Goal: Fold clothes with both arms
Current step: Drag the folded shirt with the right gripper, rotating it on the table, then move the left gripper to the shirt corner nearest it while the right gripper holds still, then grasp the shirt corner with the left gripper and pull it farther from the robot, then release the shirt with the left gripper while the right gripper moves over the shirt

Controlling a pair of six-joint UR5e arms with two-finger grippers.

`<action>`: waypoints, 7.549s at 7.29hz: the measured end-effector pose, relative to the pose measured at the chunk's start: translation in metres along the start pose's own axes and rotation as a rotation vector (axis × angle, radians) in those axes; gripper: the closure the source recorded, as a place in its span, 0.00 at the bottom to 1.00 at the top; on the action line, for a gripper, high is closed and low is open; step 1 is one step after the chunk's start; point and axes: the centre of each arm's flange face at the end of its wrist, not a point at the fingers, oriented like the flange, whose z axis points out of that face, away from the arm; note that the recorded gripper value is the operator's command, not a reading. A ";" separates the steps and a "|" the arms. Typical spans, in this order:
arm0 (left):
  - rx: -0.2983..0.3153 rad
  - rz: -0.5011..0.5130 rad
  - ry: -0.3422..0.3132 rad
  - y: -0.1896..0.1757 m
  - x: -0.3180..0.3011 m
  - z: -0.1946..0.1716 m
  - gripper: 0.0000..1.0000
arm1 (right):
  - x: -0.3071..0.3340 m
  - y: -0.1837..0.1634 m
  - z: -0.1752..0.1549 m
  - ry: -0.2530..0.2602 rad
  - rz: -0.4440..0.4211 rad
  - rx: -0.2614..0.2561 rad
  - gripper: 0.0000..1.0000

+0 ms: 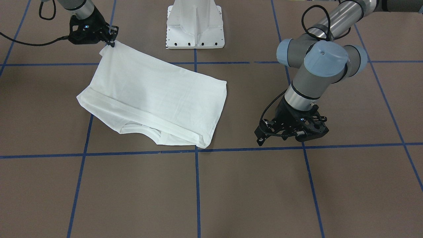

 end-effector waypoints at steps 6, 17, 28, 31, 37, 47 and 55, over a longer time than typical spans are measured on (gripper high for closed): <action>-0.044 0.060 0.054 0.038 0.021 0.012 0.00 | -0.066 -0.065 -0.105 -0.252 -0.005 0.243 0.00; -0.250 -0.200 -0.075 0.296 0.069 0.047 0.05 | -0.063 -0.151 -0.185 -0.292 0.039 0.534 0.00; -0.273 -0.164 -0.077 0.312 0.061 0.057 1.00 | -0.060 -0.155 -0.187 -0.287 0.049 0.544 0.00; -0.235 -0.180 -0.036 0.280 0.065 0.036 1.00 | -0.057 -0.157 -0.189 -0.285 0.054 0.555 0.00; -0.033 -0.128 -0.029 0.112 0.036 0.057 1.00 | -0.049 -0.165 -0.194 -0.271 0.079 0.599 0.00; 0.301 0.072 0.113 -0.021 0.081 0.139 0.00 | -0.050 -0.173 -0.190 -0.259 0.087 0.615 0.00; 0.226 0.118 0.118 -0.086 0.052 0.049 0.00 | -0.089 -0.229 -0.167 -0.099 0.110 0.645 0.00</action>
